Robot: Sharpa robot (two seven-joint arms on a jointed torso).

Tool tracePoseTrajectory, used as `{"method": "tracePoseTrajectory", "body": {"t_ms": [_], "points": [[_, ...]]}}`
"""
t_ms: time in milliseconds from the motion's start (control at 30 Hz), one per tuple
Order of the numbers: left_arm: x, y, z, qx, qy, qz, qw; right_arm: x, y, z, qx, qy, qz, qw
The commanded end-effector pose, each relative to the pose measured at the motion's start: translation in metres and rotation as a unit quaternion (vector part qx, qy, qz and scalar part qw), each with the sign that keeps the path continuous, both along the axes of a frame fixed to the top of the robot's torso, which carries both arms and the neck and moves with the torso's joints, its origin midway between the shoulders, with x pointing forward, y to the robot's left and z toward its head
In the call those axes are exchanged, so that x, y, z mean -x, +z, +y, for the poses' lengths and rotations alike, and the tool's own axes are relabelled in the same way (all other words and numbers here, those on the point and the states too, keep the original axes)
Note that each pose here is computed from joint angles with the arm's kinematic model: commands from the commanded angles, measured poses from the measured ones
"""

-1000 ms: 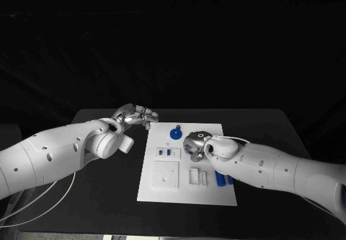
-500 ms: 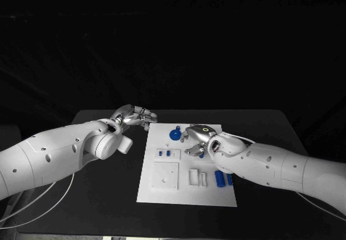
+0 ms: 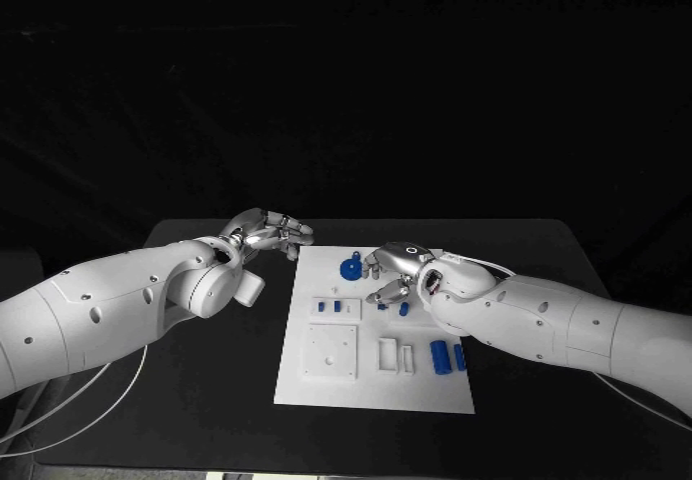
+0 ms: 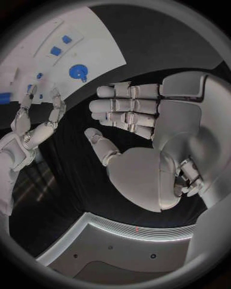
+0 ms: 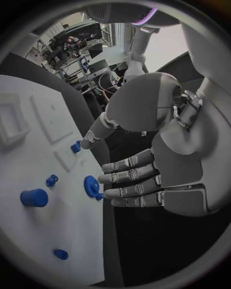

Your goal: Assemble the parts on the task board

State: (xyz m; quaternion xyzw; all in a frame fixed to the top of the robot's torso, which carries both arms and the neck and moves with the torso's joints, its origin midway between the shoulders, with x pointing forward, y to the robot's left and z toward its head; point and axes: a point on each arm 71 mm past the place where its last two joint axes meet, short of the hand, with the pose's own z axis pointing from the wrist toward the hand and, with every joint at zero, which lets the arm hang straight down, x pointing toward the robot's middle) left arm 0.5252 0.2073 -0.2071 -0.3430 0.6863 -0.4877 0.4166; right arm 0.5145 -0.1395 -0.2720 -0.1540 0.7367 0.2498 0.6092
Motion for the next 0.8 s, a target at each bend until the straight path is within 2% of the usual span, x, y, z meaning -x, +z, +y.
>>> {"method": "tracePoseTrajectory", "body": {"t_ms": [33,133,300,533,800], "points": [[0.0002,0.0012,-0.003,0.006,-0.009,0.002,1.000,0.000,-0.004,0.001,0.073,0.017,-0.006,0.997],[0.0002,0.0011,-0.004,0.006,-0.010,0.002,1.000,-0.003,-0.005,0.001,0.085,0.011,-0.002,0.996],[0.0007,0.0011,-0.006,0.007,-0.014,0.004,1.000,-0.004,-0.010,0.000,0.120,-0.002,0.022,0.993],[0.0015,0.0011,-0.006,0.007,-0.015,0.005,1.000,-0.004,-0.012,0.008,0.134,0.000,0.022,0.991],[0.0034,0.0024,-0.011,0.009,-0.022,0.006,1.000,-0.009,-0.018,0.009,0.156,-0.006,0.026,0.987]]}}
